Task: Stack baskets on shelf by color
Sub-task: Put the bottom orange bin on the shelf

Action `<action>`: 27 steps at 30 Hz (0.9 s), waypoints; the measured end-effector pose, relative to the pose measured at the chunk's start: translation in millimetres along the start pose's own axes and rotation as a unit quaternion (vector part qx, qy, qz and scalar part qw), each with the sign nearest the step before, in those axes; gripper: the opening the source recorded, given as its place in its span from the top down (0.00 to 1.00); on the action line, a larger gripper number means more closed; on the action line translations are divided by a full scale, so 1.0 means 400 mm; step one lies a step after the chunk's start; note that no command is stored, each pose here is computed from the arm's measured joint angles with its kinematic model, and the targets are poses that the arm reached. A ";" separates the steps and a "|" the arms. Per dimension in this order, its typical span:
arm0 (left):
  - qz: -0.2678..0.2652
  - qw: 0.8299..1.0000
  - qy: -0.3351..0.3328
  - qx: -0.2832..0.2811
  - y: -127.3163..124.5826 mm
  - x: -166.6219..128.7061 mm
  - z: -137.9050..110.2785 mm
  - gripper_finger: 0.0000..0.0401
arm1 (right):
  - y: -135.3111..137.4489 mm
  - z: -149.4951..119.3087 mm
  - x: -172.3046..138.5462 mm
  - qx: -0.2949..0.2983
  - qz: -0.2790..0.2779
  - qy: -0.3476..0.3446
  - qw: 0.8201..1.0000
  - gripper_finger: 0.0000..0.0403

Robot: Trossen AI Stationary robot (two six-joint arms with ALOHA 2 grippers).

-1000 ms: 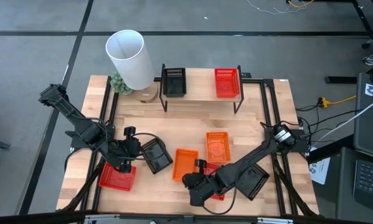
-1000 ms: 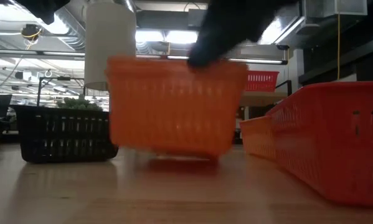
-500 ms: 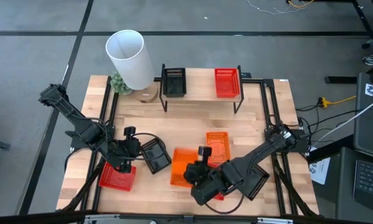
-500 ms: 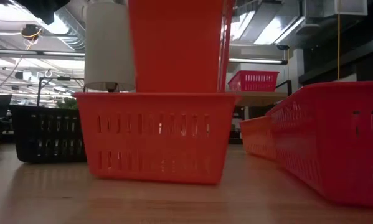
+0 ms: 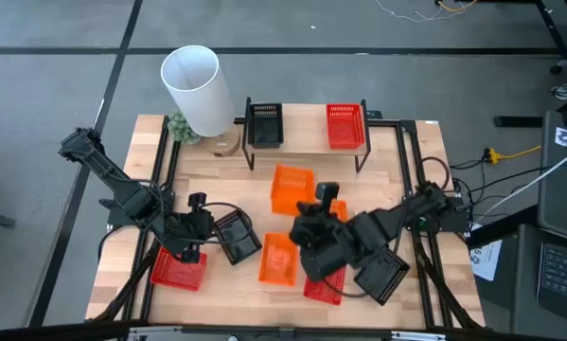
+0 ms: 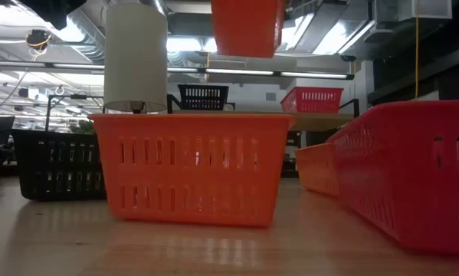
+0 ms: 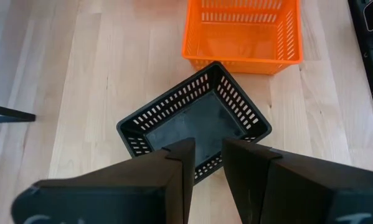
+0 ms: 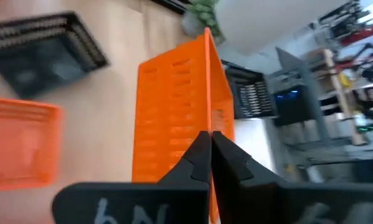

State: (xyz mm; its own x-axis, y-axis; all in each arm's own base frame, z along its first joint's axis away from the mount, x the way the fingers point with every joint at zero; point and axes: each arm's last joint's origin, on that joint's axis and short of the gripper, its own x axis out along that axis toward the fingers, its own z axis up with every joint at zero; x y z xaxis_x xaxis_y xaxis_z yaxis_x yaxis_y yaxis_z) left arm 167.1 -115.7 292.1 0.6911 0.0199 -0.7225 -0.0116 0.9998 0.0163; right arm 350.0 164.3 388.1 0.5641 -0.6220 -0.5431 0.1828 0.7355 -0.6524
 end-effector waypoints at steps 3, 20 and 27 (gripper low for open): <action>0.000 1.000 -0.001 0.000 0.000 0.000 0.000 0.82 | -0.041 -0.002 0.037 -0.038 -0.028 0.024 0.999 1.00; 0.001 1.000 -0.001 0.005 0.000 0.000 0.000 0.82 | -0.246 -0.028 0.261 -0.118 -0.059 0.148 0.980 1.00; 0.001 1.000 -0.001 0.005 0.000 0.000 0.000 0.82 | -0.281 -0.022 0.301 -0.140 -0.035 0.139 0.980 1.00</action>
State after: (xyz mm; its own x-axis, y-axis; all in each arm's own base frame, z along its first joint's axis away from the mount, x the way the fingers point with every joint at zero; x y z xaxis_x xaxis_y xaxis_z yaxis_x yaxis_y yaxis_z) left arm 167.2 -115.7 292.1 0.6922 0.0216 -0.7214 -0.0063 0.9997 0.0239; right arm 390.3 4.4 391.2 0.3093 -0.7467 -0.5889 -0.0369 0.6094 -0.7920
